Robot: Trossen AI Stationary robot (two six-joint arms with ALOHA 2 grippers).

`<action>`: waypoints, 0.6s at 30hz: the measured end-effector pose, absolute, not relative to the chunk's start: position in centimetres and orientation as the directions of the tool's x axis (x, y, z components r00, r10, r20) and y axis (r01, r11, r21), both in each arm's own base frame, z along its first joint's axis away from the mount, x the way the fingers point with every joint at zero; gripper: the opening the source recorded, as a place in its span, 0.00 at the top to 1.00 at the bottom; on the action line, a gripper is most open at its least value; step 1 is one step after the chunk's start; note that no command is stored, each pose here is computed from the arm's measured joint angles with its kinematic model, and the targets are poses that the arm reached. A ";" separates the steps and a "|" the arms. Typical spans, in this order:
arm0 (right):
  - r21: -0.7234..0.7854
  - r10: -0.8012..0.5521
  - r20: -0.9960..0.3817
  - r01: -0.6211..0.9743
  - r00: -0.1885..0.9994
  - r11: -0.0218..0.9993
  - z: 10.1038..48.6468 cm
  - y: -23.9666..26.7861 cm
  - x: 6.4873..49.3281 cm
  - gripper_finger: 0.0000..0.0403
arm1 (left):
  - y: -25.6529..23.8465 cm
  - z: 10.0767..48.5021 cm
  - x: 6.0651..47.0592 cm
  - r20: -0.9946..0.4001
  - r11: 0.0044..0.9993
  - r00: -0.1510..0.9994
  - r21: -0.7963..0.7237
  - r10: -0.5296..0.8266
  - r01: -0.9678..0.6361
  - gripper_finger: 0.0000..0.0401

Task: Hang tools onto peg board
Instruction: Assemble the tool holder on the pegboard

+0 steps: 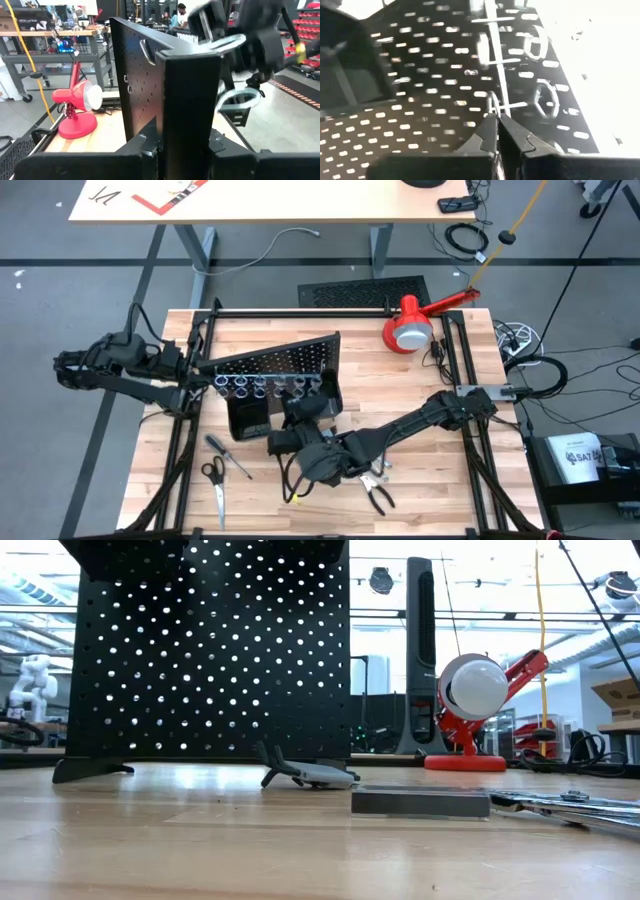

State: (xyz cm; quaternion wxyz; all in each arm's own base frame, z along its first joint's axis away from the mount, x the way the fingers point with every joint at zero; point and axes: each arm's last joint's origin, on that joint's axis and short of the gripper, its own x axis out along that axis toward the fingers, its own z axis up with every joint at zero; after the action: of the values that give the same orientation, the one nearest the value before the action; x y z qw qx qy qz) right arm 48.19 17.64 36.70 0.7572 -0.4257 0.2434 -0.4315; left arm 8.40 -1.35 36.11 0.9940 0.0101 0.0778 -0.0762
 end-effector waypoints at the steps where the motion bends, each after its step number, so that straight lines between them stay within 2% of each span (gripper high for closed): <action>1: -0.848 -0.861 0.001 0.457 0.508 0.269 37.5 17.5 47.8 1.00 | -1.4 36.1 8.4 -0.157 0.988 0.976 0.008 -0.151 0.154 0.84; 8: -0.816 -0.839 0.011 0.490 0.544 0.306 41.2 16.5 45.9 1.00 | -1.4 36.2 8.4 -0.152 0.986 0.975 0.009 -0.162 0.166 0.84; 18: -0.757 -0.833 0.009 0.548 0.553 0.356 41.0 16.8 45.8 1.00 | -1.4 36.2 8.4 -0.148 0.987 0.977 0.011 -0.155 0.158 0.84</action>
State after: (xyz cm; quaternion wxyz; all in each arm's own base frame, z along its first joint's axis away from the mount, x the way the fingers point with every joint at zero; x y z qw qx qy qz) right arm 45.82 16.82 41.01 0.8003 -0.3690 0.1932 -0.4312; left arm 8.39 -1.37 36.16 0.9941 0.0112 0.0736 -0.0789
